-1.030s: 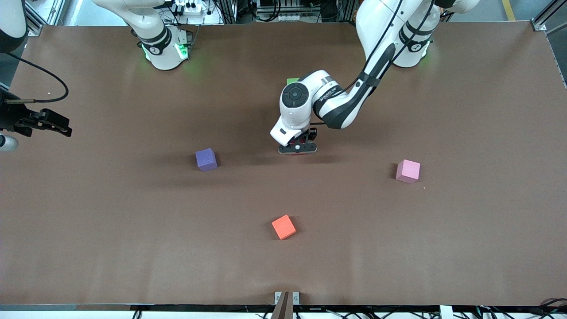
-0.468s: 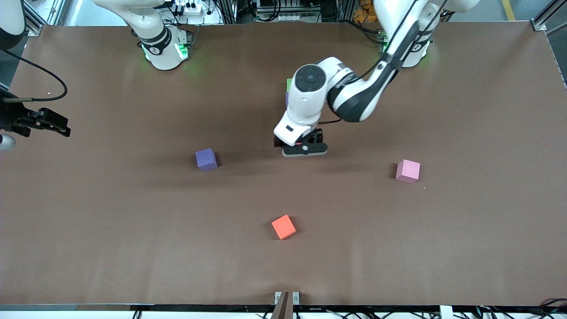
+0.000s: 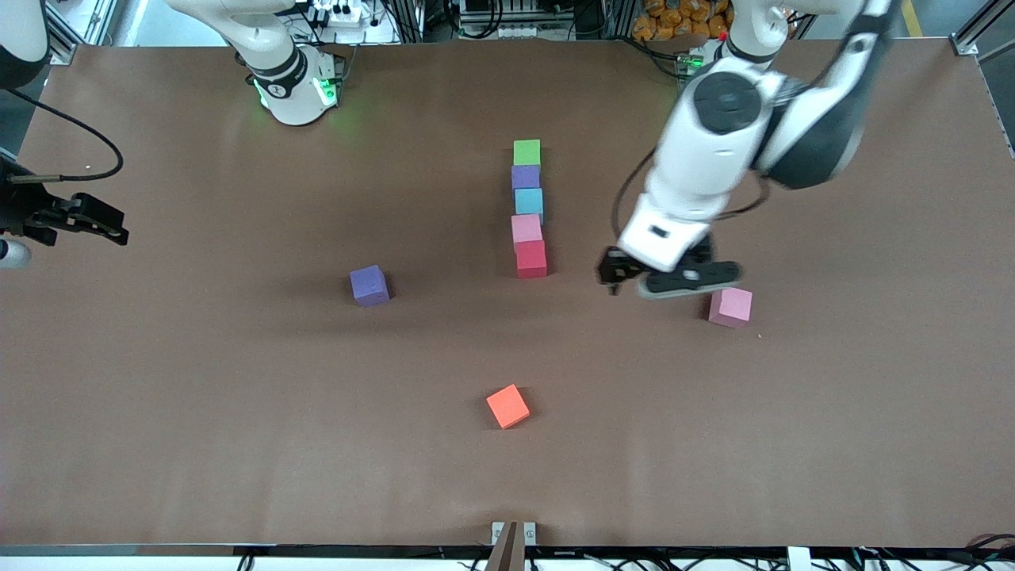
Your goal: Arrange blocks into number 1
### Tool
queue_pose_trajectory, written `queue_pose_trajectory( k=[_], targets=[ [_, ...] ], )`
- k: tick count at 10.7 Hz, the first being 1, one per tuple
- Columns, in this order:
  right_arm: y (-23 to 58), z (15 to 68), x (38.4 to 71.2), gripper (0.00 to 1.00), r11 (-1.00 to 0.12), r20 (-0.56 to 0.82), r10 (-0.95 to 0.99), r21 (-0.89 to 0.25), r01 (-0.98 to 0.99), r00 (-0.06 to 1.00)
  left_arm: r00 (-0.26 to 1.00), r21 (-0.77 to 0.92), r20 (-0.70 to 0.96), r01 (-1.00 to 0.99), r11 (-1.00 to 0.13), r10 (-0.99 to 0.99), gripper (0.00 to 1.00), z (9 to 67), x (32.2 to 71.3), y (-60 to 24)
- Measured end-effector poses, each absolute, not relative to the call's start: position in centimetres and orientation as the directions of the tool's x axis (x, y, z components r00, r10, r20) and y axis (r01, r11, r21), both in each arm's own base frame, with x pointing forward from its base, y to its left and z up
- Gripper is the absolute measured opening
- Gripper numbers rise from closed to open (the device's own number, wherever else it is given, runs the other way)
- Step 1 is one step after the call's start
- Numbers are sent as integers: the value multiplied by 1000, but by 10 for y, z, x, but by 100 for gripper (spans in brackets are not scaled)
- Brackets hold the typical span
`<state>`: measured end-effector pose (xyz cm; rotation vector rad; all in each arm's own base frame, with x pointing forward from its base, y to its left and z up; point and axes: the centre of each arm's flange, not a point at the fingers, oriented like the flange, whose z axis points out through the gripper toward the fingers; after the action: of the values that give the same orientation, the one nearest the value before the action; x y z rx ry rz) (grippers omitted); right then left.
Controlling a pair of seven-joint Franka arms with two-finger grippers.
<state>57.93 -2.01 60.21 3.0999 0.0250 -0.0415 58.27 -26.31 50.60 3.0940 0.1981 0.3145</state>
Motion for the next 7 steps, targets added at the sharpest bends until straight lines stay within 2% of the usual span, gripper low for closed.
queue_pose_trajectory(
  k=[3, 7],
  targets=[
    [-18, 602, 580, 100, -999, -25, 19, 41, 20, 1000, 974, -35, 206, 105, -994, 95, 100, 568, 585, -147],
    [-17, 603, 580, 100, -999, -24, 20, 41, 21, 999, 987, -38, 130, 102, -994, 96, 100, 626, 564, -82]
  ],
)
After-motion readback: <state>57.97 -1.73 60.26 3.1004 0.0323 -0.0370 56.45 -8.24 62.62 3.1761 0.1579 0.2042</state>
